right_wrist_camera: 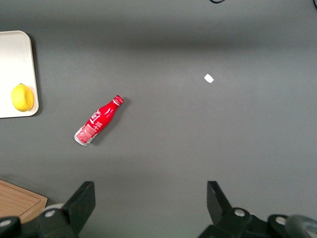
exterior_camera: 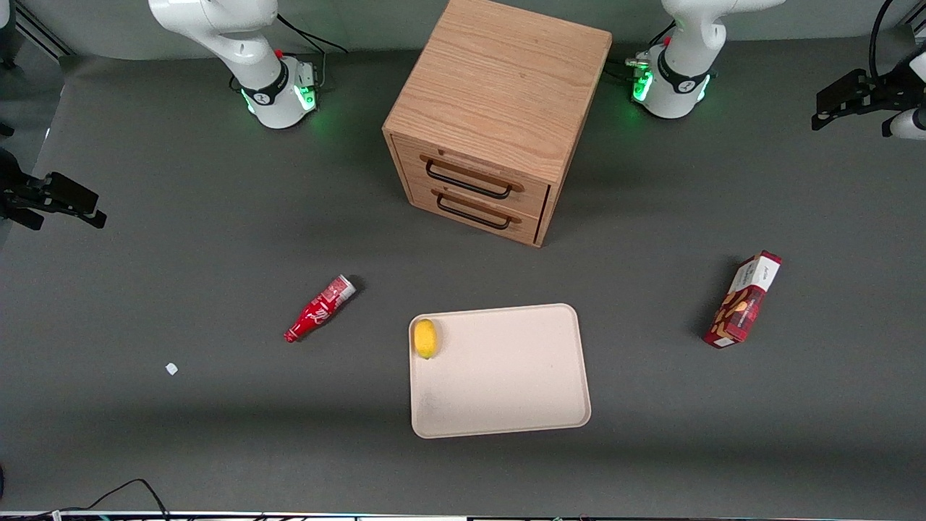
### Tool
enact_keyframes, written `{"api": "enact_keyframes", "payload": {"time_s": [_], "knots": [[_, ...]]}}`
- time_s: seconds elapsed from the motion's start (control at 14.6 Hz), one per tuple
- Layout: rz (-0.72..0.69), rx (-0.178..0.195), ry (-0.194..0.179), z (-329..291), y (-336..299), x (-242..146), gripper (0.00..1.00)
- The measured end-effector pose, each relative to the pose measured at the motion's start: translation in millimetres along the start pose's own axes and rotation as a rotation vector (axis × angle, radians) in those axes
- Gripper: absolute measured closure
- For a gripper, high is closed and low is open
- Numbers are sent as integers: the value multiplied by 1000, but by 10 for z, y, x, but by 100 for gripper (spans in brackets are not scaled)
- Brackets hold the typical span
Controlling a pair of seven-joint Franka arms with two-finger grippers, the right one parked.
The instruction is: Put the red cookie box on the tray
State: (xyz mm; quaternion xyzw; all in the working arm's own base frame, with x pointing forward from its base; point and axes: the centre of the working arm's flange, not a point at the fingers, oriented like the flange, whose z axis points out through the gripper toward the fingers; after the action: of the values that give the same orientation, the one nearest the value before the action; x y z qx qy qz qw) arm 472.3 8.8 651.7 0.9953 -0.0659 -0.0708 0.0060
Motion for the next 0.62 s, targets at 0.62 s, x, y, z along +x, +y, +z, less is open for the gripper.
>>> {"api": "enact_keyframes", "payload": {"time_s": [0.62], "knots": [[-30,-1,14,-92,-55,-5,0]]}}
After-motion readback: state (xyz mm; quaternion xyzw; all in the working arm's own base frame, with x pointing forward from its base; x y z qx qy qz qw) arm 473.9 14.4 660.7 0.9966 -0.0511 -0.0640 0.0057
